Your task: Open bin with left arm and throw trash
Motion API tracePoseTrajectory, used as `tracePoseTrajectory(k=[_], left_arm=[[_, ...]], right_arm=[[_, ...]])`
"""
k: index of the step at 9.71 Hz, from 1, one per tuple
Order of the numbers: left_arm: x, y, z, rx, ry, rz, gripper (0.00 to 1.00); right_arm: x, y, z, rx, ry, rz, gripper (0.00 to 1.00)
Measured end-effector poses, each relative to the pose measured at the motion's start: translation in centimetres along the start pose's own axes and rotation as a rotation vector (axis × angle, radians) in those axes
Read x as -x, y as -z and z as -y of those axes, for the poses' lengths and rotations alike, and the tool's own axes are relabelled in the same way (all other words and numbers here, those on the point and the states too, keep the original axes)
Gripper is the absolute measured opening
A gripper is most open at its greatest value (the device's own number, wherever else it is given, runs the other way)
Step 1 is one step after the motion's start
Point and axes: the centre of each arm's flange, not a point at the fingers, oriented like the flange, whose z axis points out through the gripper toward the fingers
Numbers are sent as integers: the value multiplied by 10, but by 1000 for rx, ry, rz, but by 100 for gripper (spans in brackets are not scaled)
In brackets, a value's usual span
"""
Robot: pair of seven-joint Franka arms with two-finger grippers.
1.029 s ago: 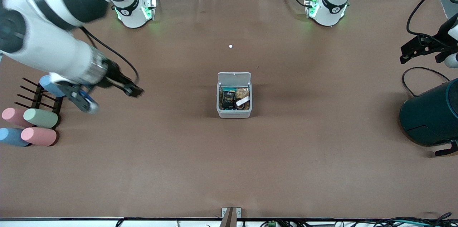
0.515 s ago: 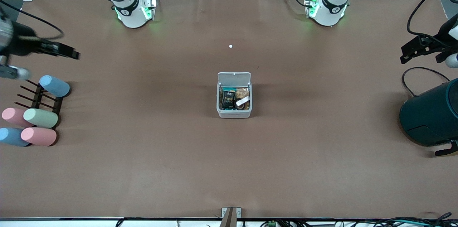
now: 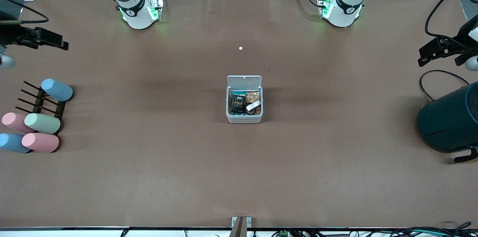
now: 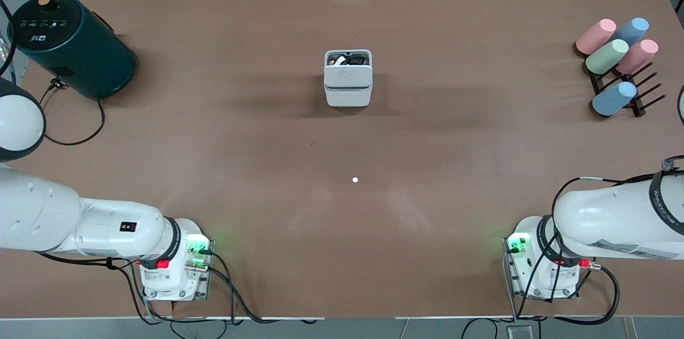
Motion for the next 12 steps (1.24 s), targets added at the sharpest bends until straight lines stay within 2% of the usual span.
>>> tracePoseTrajectory(k=[3,8,12], left_arm=[[0,0,0,0,0,0,100],[0,0,0,0,0,0,100],[0,0,1,0,1,0,100]], right_arm=[[20,13,10,17,1,-34,100],[11,12,-8,80,-44,-70,100],[8,12,-11,79,-28,-80,100]])
